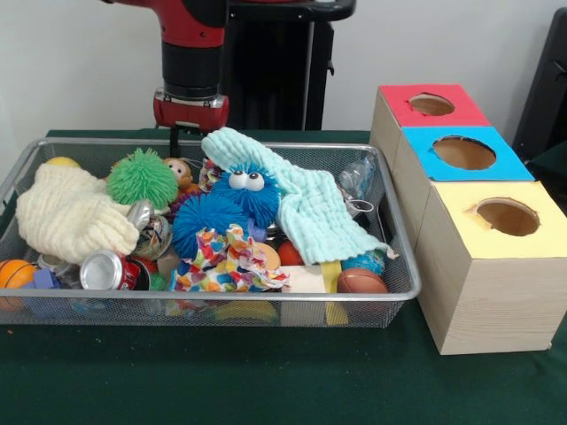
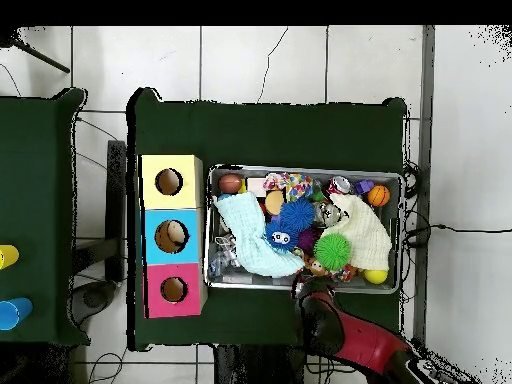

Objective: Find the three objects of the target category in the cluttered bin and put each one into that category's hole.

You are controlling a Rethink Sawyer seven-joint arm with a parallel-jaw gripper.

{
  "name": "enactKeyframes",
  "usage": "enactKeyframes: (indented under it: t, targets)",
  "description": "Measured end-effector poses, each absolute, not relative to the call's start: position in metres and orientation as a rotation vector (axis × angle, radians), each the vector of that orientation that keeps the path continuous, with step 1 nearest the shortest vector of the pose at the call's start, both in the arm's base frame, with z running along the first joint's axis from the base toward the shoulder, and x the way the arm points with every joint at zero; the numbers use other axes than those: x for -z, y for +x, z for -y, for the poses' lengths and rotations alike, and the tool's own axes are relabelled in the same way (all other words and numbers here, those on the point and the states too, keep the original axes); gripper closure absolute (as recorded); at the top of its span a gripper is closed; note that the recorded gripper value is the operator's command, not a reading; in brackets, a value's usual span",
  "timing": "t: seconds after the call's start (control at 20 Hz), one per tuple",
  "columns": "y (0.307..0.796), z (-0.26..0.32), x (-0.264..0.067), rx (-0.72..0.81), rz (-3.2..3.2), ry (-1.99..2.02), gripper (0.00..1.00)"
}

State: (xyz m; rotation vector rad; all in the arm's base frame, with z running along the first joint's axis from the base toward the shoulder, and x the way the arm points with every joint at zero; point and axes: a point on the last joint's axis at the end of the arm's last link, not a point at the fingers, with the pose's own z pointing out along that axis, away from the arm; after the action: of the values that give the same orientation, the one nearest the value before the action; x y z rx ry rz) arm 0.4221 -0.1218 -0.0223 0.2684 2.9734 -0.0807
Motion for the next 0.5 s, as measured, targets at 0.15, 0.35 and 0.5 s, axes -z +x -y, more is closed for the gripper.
enactKeyframes:
  t: [0.15, 0.35, 0.5]
  targets:
    - [0.4213, 0.1208, 0.0244, 0.079, -2.970, 0.268, 0.00]
    - [0.4205, 0.1203, 0.0257, 0.077, -2.972, 0.269, 0.00]
    - [0.4205, 0.1204, 0.0255, 0.077, -2.972, 0.269, 0.00]
